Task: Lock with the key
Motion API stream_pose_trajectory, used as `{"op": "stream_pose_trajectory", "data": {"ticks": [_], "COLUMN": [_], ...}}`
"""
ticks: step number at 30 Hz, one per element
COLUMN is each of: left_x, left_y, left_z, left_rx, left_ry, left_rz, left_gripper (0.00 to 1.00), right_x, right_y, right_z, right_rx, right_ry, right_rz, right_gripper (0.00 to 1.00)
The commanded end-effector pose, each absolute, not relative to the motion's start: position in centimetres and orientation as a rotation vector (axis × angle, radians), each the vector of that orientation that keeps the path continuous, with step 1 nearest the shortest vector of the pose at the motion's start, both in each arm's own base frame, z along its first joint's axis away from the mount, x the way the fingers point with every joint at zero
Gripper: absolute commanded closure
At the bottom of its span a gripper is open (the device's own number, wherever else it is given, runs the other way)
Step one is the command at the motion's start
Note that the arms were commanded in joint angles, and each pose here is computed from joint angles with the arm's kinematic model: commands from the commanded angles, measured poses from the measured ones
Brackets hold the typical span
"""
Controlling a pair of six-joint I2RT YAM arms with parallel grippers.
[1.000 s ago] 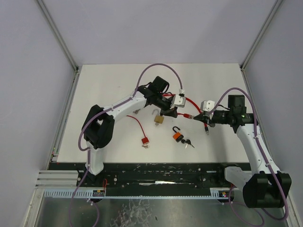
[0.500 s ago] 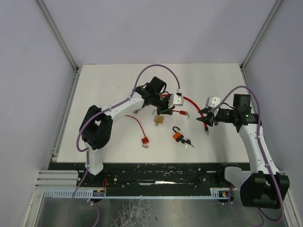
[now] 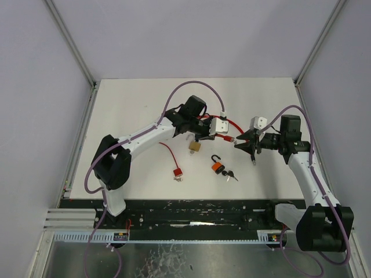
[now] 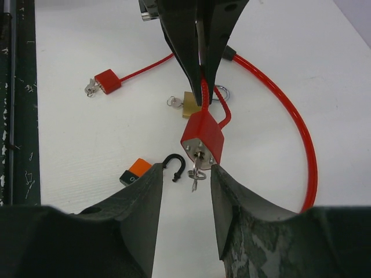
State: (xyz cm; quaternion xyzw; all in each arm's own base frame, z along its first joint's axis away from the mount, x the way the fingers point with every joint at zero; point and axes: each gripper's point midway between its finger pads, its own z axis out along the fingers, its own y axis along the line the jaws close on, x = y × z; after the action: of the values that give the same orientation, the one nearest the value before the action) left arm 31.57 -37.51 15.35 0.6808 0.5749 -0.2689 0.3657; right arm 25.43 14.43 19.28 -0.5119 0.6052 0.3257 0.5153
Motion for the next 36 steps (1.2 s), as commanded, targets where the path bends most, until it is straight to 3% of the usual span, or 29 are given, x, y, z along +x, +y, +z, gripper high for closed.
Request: {"op": "stream_pose_trajectory", "data": {"ticks": [1,22,27,36], "left_x": [32.1,31.9,31.8,32.0], "left_y": [-38.2,-38.3,-38.4,-38.4], "left_z": [17.1,17.1,17.1,16.9], "left_rx": [1.716,1.721,1.723,1.723], "left_ry": [1.416,1.419,1.417,1.425], "left_rz": [-0.663,-0.677,-0.68,-0.683], "left_gripper": [1.0,1.0,1.0,1.0], "right_x": [26.1,27.3,27.4,27.7], "right_y": [15.0,15.4,15.4,15.2], "right_z": [20.0,18.9,18.6,18.2], "right_rx": [-1.219,-1.202,-1.213,-1.214], "right_ry": [1.431,1.495,1.51,1.537], "right_rz": [0.78,0.729,0.72,0.708], "right_gripper": [0.57,0.81,0.92,0.84]}}
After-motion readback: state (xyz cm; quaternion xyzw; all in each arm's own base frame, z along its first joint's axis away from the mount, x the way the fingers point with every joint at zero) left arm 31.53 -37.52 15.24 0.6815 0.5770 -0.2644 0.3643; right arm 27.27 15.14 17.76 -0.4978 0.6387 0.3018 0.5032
